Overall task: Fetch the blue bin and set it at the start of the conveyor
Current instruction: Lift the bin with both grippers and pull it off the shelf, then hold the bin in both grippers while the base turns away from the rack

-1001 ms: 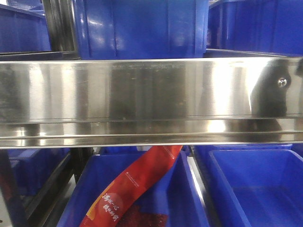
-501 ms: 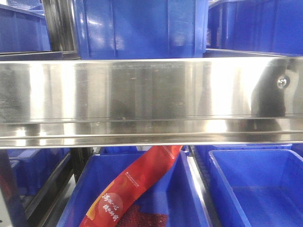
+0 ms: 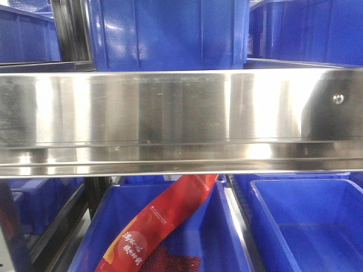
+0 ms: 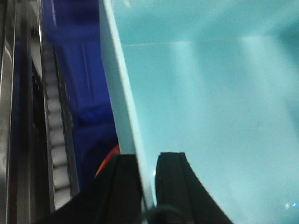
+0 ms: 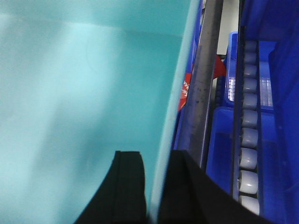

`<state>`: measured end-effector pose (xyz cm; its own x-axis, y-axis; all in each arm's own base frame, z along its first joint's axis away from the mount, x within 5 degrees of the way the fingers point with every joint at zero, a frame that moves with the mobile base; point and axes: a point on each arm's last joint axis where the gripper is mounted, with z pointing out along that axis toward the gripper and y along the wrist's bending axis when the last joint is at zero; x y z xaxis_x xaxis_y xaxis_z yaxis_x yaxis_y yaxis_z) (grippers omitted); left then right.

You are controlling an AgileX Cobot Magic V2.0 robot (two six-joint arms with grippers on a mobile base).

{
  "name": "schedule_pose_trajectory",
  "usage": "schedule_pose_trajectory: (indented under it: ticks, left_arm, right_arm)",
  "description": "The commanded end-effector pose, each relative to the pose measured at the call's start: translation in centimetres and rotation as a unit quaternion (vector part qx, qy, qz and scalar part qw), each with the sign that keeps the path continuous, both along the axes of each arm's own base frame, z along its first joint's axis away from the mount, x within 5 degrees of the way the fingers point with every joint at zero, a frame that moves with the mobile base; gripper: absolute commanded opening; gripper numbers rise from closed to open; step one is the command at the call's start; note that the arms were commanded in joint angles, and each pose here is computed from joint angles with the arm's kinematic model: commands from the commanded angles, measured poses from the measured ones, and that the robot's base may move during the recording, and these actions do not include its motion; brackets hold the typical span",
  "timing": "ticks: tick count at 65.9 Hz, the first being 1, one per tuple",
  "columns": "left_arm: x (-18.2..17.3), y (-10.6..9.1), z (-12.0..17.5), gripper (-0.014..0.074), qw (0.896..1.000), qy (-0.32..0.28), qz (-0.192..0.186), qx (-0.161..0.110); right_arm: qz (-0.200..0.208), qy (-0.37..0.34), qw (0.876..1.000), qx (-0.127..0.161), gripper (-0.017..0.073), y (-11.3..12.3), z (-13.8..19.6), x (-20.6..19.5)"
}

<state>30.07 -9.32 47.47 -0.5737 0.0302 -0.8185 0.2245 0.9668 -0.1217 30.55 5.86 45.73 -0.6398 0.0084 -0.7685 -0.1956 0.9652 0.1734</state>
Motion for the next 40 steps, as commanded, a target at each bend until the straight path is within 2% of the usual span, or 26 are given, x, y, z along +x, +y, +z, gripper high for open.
schedule_pose_trajectory:
  ticks: [1,27,40]
  left_arm:
    - [0.0,0.2,1.5,-0.0111,0.998,-0.068,0.001,0.0]
    - [0.7,0.0,3.2,-0.0111,0.986,-0.164,0.002,-0.029]
    - [0.8,-0.1,3.7,-0.0111,0.981,-0.189,0.002,-0.037]
  right_arm:
    - [0.002,-0.023,1.0,-0.014,-0.0151,-0.3,0.8,-0.4]
    - [0.002,-0.023,1.0,-0.014,-0.0151,-0.3,0.8,-0.4]
    - [0.002,-0.026,1.0,-0.013,-0.0151,-0.3,0.8,-0.4]
